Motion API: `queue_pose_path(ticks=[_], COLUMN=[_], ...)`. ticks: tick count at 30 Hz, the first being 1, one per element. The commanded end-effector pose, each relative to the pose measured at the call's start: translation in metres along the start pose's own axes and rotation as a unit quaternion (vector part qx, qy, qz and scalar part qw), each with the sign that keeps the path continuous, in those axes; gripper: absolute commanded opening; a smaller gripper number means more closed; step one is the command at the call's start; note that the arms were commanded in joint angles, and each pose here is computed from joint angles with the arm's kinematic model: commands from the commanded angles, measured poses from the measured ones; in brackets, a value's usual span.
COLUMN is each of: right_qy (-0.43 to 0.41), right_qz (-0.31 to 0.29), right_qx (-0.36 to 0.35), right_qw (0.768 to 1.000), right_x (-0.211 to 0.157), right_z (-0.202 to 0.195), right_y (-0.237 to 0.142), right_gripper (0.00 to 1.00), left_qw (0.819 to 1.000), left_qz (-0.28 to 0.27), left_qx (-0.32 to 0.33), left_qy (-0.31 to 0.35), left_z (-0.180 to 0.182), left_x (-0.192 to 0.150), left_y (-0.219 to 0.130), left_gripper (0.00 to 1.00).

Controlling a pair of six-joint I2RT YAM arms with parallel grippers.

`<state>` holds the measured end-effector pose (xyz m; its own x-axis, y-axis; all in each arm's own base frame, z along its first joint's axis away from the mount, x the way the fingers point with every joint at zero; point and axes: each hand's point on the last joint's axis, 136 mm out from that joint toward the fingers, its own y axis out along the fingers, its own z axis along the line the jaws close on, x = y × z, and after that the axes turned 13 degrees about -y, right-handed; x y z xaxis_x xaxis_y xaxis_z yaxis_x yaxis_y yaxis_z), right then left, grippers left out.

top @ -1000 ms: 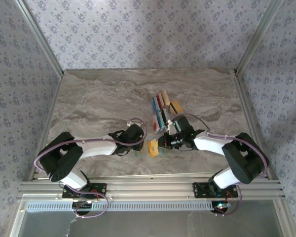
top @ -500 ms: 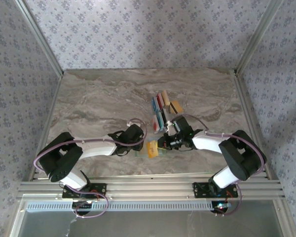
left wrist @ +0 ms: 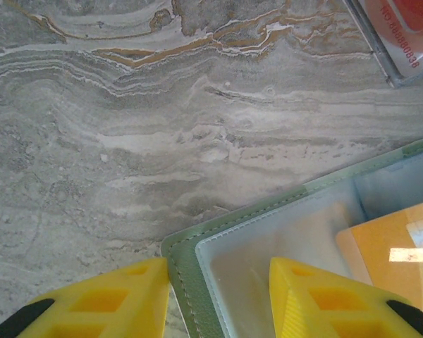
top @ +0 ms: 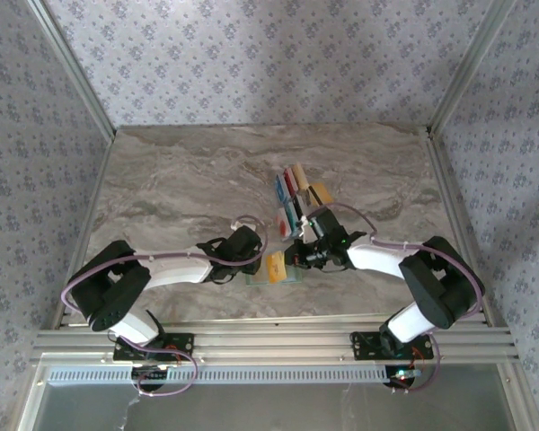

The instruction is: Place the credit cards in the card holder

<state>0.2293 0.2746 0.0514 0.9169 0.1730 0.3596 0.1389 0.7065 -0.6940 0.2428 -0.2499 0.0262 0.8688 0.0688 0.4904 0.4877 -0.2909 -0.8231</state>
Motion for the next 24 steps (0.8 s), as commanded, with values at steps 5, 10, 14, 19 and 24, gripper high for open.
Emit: queue_pose_path(ticks=[5,10,14,19,24], right_qy=[-0.027,-0.040,-0.051,-0.054,-0.060], right_qz=[-0.014,-0.018,-0.019,-0.023,-0.029], right_qx=[-0.034,-0.049,-0.060,-0.061,-0.061], right_qw=[0.999,0.998,0.997,0.996,0.996], right_x=[0.0096,0.0119,0.0124,0.0137,0.0140], right_z=[-0.0020,-0.0013,0.0007,0.0032,0.0057], right_y=[-0.0004,0.0004,0.0013,0.0019,0.0029], right_gripper=[0.00,0.00,0.00,0.00,0.00], left_qw=[1.000,1.000,1.000,1.000,1.000], left_qz=[0.013,0.013,0.013,0.013,0.014], left_qx=[-0.004,-0.004,-0.006,-0.006,-0.008], left_qy=[0.006,0.007,0.006,0.006,0.005], left_z=[0.0013,0.0016,0.0004,0.0002,-0.0005], left_x=[-0.0086,-0.0087,-0.0082,-0.0083,-0.0091], left_y=[-0.0052,-0.0055,-0.0055,-0.0056,-0.0052], left_gripper=[0.41,0.41,0.41,0.41,0.41])
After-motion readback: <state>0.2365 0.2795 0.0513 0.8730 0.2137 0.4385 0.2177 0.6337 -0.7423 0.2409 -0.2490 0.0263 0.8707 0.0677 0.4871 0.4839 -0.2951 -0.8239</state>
